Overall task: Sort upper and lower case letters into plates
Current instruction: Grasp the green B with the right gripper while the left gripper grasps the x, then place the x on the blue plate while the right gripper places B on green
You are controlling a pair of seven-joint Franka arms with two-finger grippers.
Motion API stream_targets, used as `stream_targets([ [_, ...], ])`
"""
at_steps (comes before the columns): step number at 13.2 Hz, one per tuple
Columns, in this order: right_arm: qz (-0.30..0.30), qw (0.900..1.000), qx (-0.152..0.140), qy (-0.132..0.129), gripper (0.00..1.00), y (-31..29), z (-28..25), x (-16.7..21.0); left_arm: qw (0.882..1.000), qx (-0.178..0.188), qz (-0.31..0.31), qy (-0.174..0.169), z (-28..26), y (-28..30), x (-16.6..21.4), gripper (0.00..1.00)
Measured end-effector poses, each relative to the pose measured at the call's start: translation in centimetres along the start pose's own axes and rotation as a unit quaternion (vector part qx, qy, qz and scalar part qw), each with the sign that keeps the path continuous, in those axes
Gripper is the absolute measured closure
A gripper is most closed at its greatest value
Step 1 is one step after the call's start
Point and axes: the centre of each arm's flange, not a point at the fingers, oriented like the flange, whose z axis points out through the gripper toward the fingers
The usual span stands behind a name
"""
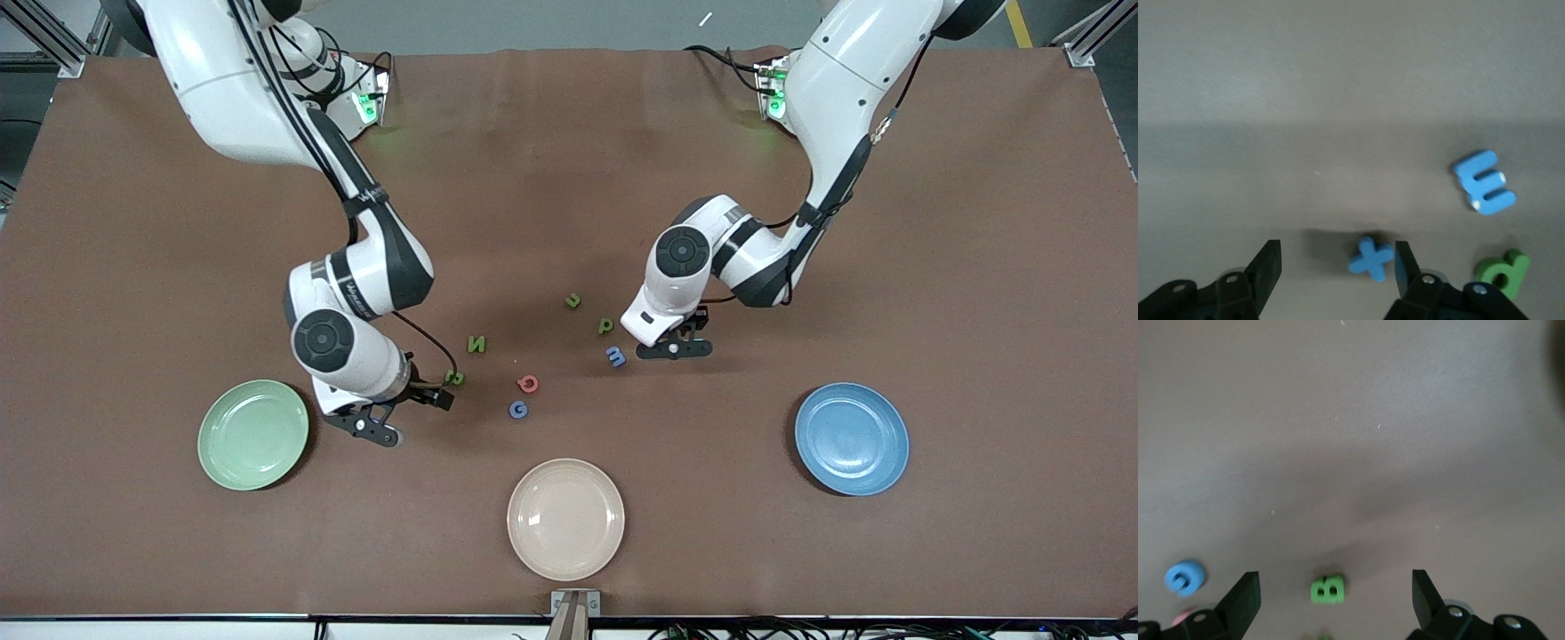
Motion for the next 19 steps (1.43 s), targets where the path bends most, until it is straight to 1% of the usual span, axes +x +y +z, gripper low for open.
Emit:
stream_targets([
  [1, 0.003, 1.000, -0.002, -0.001, 0.00, 0.0, 1.0, 0.0, 1.000, -0.003, 0.005, -0.003, 0.2, 0.6, -0.4, 0.28],
  [2, 0.009, 1.000, -0.003, -0.002, 0.00, -0.1, 1.9, 0.0, 1.000, -0.006, 0.009, -0.005, 0.2, 1.1, -0.7, 0.28],
  [3, 0.014, 1.000, -0.001, 0.000, 0.00, -0.3, 2.7, -0.2, 1.000, -0.008, 0.013, -0.006, 0.2, 1.5, -0.9, 0.33],
  [4, 0.016, 1.000, 0.000, 0.000, 0.00, -0.8, 3.7, -0.7, 1.000, -0.008, 0.015, -0.006, 0.2, 1.6, -1.0, 0.33],
  [5, 0.015, 1.000, -0.003, -0.003, 0.00, -1.4, 4.6, -1.5, 1.000, -0.008, 0.022, -0.007, 0.3, 1.6, -1.1, 0.41],
  [6, 0.011, 1.000, -0.007, -0.006, 0.00, -1.9, 5.4, -2.3, 0.999, -0.008, 0.030, -0.008, 0.4, 1.6, -1.1, 0.41],
  [7, 0.008, 1.000, -0.011, -0.009, 0.00, -2.3, 5.9, -3.1, 0.999, -0.007, 0.036, -0.010, 0.7, 1.5, -1.1, 0.48],
  [9, 0.006, 1.000, -0.017, -0.015, 0.00, -2.4, 6.5, -3.8, 0.998, -0.007, 0.057, -0.013, 1.1, 1.4, -1.1, 0.50],
  [10, 0.006, 1.000, -0.020, -0.018, 0.02, -2.2, 6.9, -4.0, 0.998, -0.006, 0.064, -0.015, 1.3, 1.3, -1.1, 0.52],
  [11, 0.005, 0.999, -0.023, -0.021, 0.04, -2.1, 7.2, -4.3, 0.998, -0.007, 0.067, -0.015, 1.3, 1.3, -1.0, 0.53],
  [12, 0.004, 0.999, -0.026, -0.023, 0.04, -2.1, 7.5, -4.5, 0.997, -0.008, 0.070, -0.014, 1.2, 1.4, -1.0, 0.60],
  [13, 0.003, 0.999, -0.027, -0.024, 0.11, -2.1, 7.7, -4.7, 0.997, -0.008, 0.071, -0.014, 1.2, 1.4, -1.0, 0.61],
  [14, 0.003, 0.999, -0.026, -0.023, 0.15, -2.2, 7.6, -4.8, 0.997, -0.009, 0.072, -0.013, 1.1, 1.4, -0.8, 0.74],
  [15, 0.002, 0.999, -0.025, -0.023, 0.23, -2.3, 7.5, -4.8, 0.997, -0.009, 0.070, -0.012, 1.0, 1.1, -0.5, 0.73],
  [16, 0.002, 0.999, -0.025, -0.023, 0.37, -2.4, 7.3, -4.9, 0.998, -0.011, 0.062, -0.007, 0.7, 0.5, 0.4, 0.73],
  [17, 0.002, 0.999, -0.027, -0.024, 0.45, -2.4, 7.3, -4.9, 0.999, -0.015, 0.046, 0.000, 0.0, -0.7, 2.0, 0.73],
  [18, 0.002, 0.999, -0.028, -0.025, 0.46, -2.3, 7.2, -4.9, 0.999, -0.020, 0.025, 0.011, -1.1, -2.6, 4.2, 0.73],
  [19, 0.002, 0.999, -0.030, -0.026, 0.55, -2.2, 7.1, -4.9, 0.999, -0.026, 0.001, 0.025, -2.6, -5.3, 6.8, 0.73],
])
